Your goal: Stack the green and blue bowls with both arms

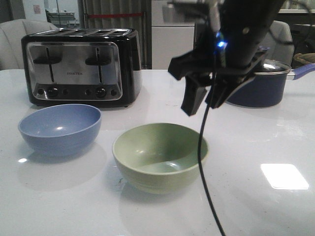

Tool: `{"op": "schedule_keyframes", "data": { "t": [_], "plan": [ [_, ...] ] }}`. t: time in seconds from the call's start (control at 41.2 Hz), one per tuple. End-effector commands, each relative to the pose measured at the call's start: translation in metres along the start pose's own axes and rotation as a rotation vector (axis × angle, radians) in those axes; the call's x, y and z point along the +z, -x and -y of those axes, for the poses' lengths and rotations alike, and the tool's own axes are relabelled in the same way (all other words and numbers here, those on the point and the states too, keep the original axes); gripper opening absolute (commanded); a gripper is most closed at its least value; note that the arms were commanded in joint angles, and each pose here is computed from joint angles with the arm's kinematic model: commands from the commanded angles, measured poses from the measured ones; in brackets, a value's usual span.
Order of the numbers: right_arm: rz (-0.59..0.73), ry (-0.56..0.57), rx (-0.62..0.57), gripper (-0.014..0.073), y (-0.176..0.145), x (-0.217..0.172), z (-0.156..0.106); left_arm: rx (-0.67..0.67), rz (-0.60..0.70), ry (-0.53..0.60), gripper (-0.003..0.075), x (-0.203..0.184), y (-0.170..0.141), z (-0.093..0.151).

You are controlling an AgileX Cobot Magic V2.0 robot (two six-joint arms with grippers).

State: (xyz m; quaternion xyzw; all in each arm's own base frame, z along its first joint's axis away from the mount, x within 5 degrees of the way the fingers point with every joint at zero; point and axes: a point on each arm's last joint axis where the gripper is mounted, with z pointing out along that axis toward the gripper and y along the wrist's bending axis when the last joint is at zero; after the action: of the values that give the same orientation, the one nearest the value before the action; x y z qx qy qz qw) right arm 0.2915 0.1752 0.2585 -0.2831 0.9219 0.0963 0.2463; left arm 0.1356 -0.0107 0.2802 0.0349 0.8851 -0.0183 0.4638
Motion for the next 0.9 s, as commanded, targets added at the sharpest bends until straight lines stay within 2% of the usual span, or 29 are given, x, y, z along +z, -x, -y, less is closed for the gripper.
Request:
{"op": "schedule_keyframes", "data": {
  "t": [0.0, 0.121, 0.34, 0.437, 0.583, 0.874],
  "plan": [
    [0.192, 0.0, -0.095, 0.0434, -0.005, -0.058, -0.016, -0.02, 0.101, -0.012, 0.0435, -0.005, 0.018, 0.001],
    [0.261, 0.016, -0.124, 0.0434, -0.034, -0.091, -0.027, -0.014, 0.083, -0.012, 0.0435, -0.002, 0.025, 0.001],
    [0.346, 0.016, -0.131, 0.0434, -0.088, -0.129, -0.029, 0.031, -0.012, -0.015, 0.0439, 0.012, 0.046, 0.002],
    [0.388, 0.015, -0.13, 0.0434, -0.102, -0.14, -0.03, 0.058, -0.091, -0.035, 0.0487, 0.03, 0.055, 0.006],
    [0.415, 0.015, -0.127, 0.0434, -0.111, -0.148, -0.03, 0.09, -0.159, -0.077, 0.0573, 0.06, 0.07, 0.019],
    [0.416, 0.015, -0.127, 0.0434, -0.111, -0.148, -0.03, 0.085, -0.308, -0.136, 0.0573, 0.14, 0.088, 0.045]
  ]
}}
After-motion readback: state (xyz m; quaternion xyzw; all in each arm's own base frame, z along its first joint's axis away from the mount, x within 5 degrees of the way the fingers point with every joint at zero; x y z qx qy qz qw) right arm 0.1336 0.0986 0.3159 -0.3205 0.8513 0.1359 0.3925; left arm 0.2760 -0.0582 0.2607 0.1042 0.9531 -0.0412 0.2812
